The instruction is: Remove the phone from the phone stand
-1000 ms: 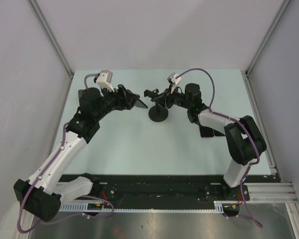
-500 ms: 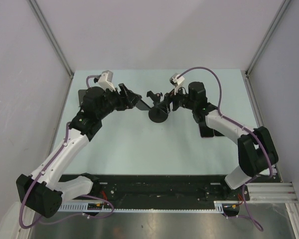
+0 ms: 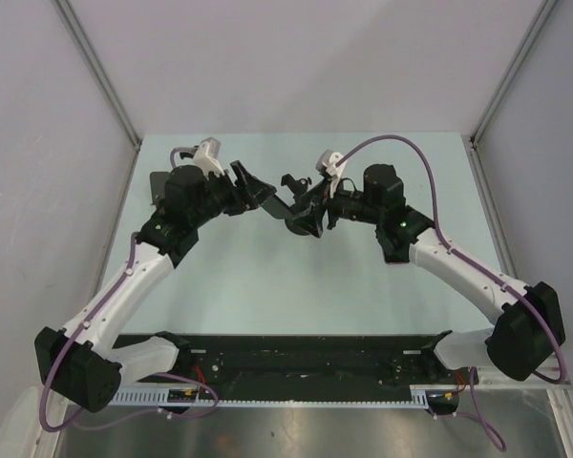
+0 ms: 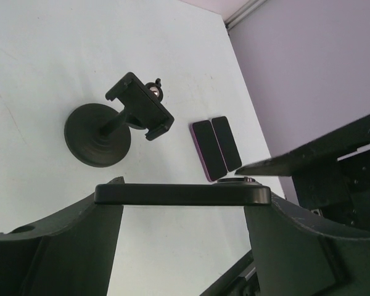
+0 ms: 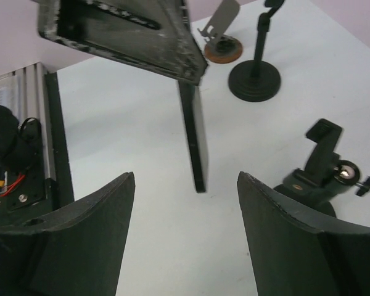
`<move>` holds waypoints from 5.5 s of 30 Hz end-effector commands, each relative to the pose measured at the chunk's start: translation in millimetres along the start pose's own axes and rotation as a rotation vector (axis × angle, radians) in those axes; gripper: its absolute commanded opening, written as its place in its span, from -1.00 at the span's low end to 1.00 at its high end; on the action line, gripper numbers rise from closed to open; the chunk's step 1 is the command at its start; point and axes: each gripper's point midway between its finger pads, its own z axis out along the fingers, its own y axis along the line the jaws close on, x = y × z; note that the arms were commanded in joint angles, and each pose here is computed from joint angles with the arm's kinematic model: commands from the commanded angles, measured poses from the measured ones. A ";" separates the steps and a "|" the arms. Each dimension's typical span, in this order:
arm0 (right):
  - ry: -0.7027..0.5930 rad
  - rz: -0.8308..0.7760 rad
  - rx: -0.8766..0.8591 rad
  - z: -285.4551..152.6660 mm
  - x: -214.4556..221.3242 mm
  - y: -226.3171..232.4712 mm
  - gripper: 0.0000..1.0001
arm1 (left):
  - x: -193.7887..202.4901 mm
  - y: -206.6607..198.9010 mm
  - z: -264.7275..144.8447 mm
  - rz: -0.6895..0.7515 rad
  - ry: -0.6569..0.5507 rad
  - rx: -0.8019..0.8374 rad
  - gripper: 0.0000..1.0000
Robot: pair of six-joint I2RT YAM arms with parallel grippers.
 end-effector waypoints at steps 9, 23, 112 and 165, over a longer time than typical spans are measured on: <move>-0.057 -0.058 0.052 21.8 -16.7 9.4 0.33 | -16.0 -46.1 -4.9 -0.030 -0.018 0.147 -1.00; -0.029 -0.016 0.026 34.8 -3.0 16.0 -0.38 | -5.0 -54.0 -3.4 -0.005 0.017 0.176 -1.00; 0.570 0.584 0.999 -126.0 225.1 -134.4 0.71 | -25.6 91.4 -41.1 0.627 -0.483 -0.317 1.00; 0.469 0.340 0.959 -91.3 160.7 -153.9 0.99 | -12.9 74.3 -29.0 0.608 -0.436 -0.193 1.00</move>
